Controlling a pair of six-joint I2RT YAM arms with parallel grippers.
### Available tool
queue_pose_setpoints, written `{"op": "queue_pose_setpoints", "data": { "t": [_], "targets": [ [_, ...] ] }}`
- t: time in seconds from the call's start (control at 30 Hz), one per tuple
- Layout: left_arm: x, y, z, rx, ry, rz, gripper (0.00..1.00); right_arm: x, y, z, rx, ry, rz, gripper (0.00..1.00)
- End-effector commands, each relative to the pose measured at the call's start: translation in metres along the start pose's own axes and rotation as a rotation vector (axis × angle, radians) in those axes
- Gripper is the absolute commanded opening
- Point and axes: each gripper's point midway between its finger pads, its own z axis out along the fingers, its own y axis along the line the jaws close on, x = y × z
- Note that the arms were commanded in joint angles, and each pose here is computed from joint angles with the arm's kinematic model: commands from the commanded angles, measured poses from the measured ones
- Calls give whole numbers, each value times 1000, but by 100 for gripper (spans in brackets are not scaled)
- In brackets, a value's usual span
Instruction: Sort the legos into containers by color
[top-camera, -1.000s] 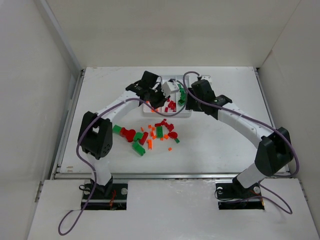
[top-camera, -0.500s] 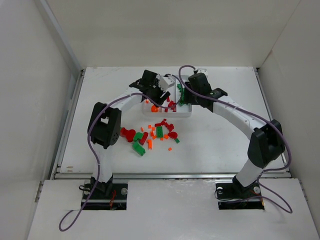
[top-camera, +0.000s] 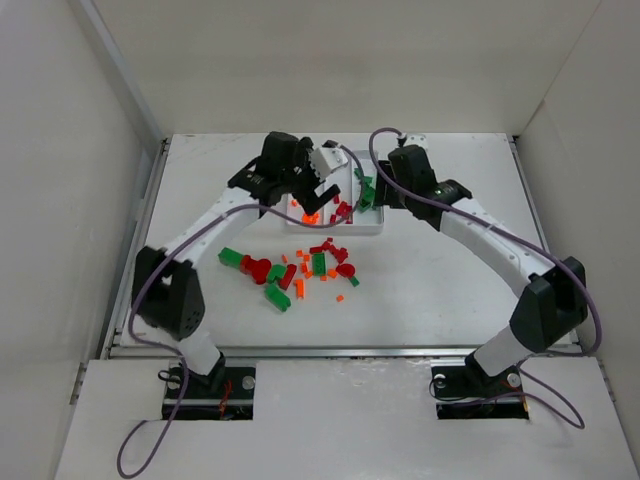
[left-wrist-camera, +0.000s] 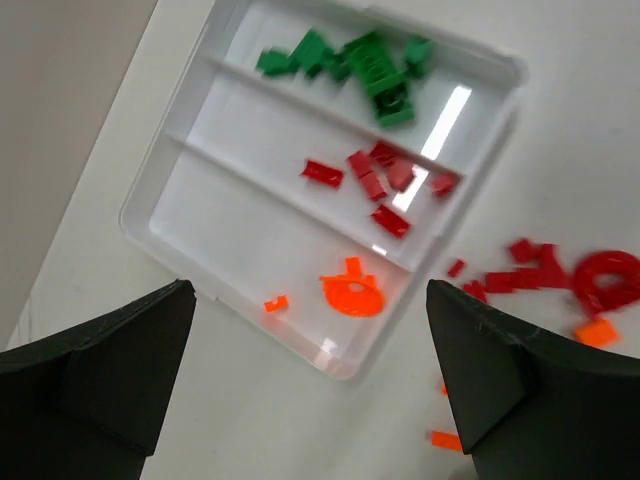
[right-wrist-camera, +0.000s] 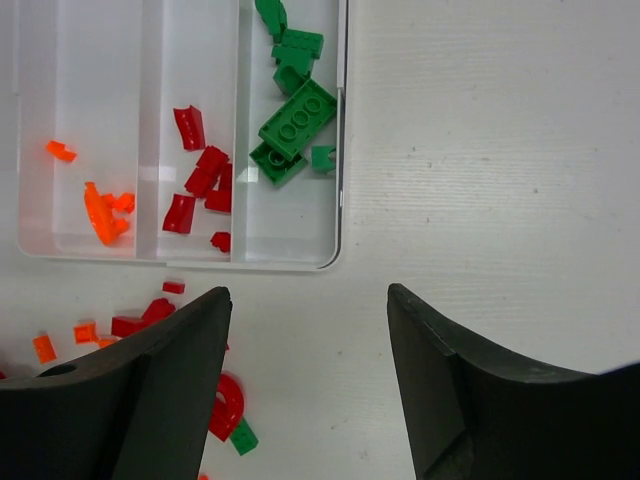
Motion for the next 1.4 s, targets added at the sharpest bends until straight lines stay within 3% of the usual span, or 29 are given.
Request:
{"op": "queue_pose_setpoints", "data": {
  "t": [0.0, 0.07, 0.13, 0.2, 0.27, 0.3, 0.33, 0.43, 0.67, 0.73, 1.03, 1.23, 1.37],
  "targets": [
    [-23, -70, -47, 267, -147, 102, 100, -15, -7, -27, 10, -76, 16, 70],
    [-6, -101, -46, 366, -127, 63, 100, -9, -9, -32, 16, -71, 6, 70],
    [2, -142, -47, 537, -100, 180, 96, -10, -10, -43, 23, -80, 9, 70],
    [45, -190, -50, 791, 39, 428, 92, 0, -13, -50, 38, -74, -3, 70],
    [61, -189, -44, 808, 186, 557, 84, 6, -16, -52, 41, -68, 5, 70],
    [83, -204, -47, 897, 290, 601, 80, 14, -15, -53, 37, -57, 4, 70],
    [88, -206, -46, 918, 315, 666, 77, 15, -16, -55, 35, -58, 18, 70],
    [88, -215, -44, 934, 314, 798, 75, 25, -15, -57, 28, -51, 34, 70],
    [96, -256, -42, 1007, 281, 921, 71, 40, -18, -61, 9, -48, 57, 70],
    [112, -265, -37, 1021, 322, 959, 70, 43, -21, -60, 24, -47, 53, 70],
    [124, -261, -3, 898, 424, 994, 56, 41, -27, -64, 33, -71, 22, 71],
    [140, -259, 0, 893, 472, 998, 43, 40, -27, -65, 29, -78, 26, 71],
    [145, -260, 1, 877, 485, 1009, 40, 42, -30, -66, 38, -81, 26, 71]
  ]
}}
